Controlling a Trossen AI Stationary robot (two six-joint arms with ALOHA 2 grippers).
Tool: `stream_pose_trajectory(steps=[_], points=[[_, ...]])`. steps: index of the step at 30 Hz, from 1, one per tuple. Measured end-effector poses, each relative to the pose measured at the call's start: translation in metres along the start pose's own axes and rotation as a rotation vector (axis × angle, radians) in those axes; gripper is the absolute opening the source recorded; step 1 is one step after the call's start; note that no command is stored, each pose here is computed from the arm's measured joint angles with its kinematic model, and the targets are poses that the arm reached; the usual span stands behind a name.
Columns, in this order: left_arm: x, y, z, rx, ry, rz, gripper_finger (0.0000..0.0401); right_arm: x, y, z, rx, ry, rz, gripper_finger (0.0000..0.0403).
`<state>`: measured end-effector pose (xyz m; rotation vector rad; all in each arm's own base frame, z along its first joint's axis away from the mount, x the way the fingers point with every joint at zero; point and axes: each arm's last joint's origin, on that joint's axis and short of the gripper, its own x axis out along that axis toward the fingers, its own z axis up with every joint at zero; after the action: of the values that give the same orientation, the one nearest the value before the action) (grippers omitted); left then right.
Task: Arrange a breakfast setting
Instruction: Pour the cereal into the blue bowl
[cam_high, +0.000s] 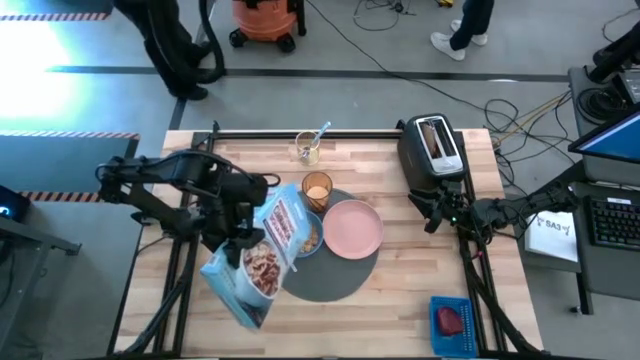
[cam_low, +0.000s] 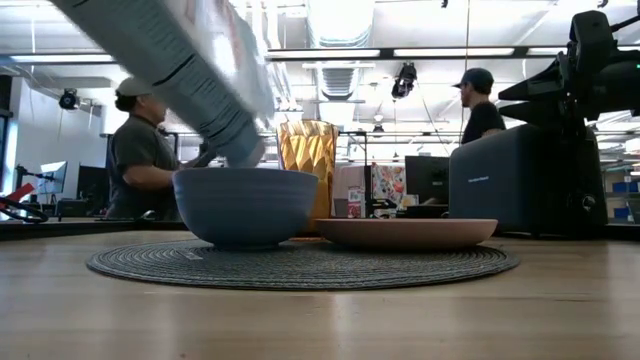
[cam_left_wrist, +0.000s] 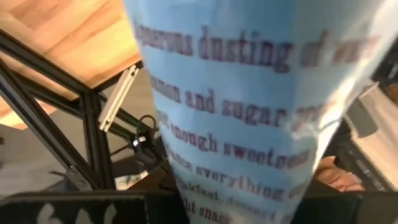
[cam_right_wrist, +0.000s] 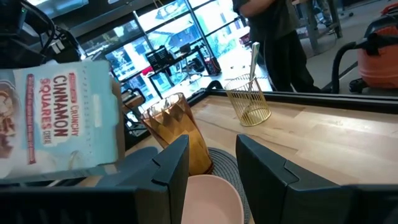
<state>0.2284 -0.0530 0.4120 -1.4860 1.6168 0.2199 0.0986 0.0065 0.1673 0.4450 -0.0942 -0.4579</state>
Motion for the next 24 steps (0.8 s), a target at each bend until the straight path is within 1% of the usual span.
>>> stream_pose_trajectory(steps=[4, 11, 15, 24], points=[[-0.0001, 0.0001, -0.0007, -0.008, 0.006, -0.003, 0.0101, 0.0000, 0.0000, -0.0001, 0.000, 0.000, 0.000, 0.0123], [-0.0001, -0.0002, -0.0016, -0.022, 0.089, -0.013, 0.0101, 0.0000, 0.0000, -0.0001, -0.001, 0.000, 0.000, 0.0123], [-0.0017, 0.0010, -0.0007, -0.062, 0.094, -0.016, 0.0101, 0.0000, 0.0000, 0.0000, -0.001, 0.000, 0.000, 0.0123], [-0.0012, -0.0008, 0.0000, -0.064, 0.099, -0.014, 0.0101, 0.0000, -0.0001, -0.0002, -0.001, 0.001, 0.000, 0.0123]])
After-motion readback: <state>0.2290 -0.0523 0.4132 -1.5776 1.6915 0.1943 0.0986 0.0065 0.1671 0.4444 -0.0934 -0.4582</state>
